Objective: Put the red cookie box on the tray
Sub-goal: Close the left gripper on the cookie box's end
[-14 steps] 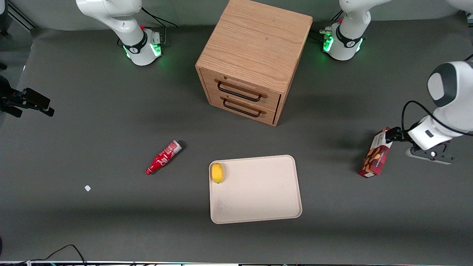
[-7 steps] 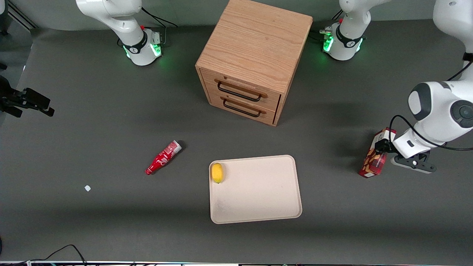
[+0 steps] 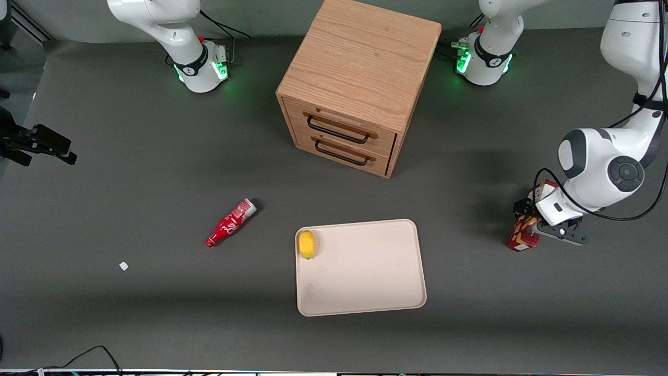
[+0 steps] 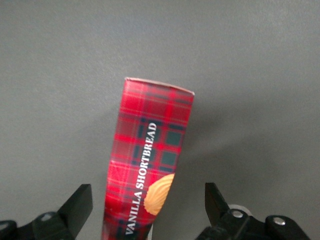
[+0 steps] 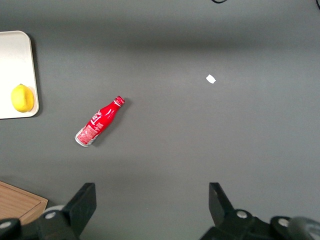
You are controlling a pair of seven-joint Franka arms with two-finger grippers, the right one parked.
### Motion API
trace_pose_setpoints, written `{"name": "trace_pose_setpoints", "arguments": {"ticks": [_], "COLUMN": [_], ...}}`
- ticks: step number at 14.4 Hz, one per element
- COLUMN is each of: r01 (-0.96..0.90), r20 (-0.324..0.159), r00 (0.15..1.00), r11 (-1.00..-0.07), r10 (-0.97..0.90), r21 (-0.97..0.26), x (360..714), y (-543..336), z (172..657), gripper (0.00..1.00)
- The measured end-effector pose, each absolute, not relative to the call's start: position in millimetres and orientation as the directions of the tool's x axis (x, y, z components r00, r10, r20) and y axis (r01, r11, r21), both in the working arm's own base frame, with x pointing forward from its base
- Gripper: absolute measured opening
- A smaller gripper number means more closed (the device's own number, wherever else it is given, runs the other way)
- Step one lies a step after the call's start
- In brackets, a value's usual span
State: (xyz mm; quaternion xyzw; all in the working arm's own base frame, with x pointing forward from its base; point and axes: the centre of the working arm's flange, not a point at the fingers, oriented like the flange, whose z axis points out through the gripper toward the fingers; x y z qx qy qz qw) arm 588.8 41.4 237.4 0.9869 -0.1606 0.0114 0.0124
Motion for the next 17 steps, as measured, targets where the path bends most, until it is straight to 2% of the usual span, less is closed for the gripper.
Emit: {"name": "trace_pose_setpoints", "arguments": {"ticks": [3, 4, 6, 7, 10, 14, 17], "r01": [-0.326, -0.332, -0.337, -0.338, -0.340, -0.341, -0.342], "r20": [0.023, 0.021, 0.020, 0.019, 0.019, 0.019, 0.019], "r00": [0.945, 0.943, 0.941, 0.941, 0.940, 0.940, 0.940], "r11": [-0.945, -0.943, -0.942, -0.941, -0.940, -0.940, -0.940], "r10": [-0.325, -0.332, -0.337, -0.338, -0.340, -0.341, -0.342], "r21": [0.016, 0.011, 0.009, 0.009, 0.008, 0.007, 0.006], "x": [587.8, 587.8, 587.5, 587.3, 587.2, 587.3, 587.7], "y": [41.1, 41.1, 41.0, 41.0, 41.0, 40.8, 39.7], "z": [236.4, 236.3, 236.0, 235.8, 235.9, 235.9, 237.3], "gripper": [0.94, 0.87, 0.68, 0.52, 0.26, 0.25, 0.19]}}
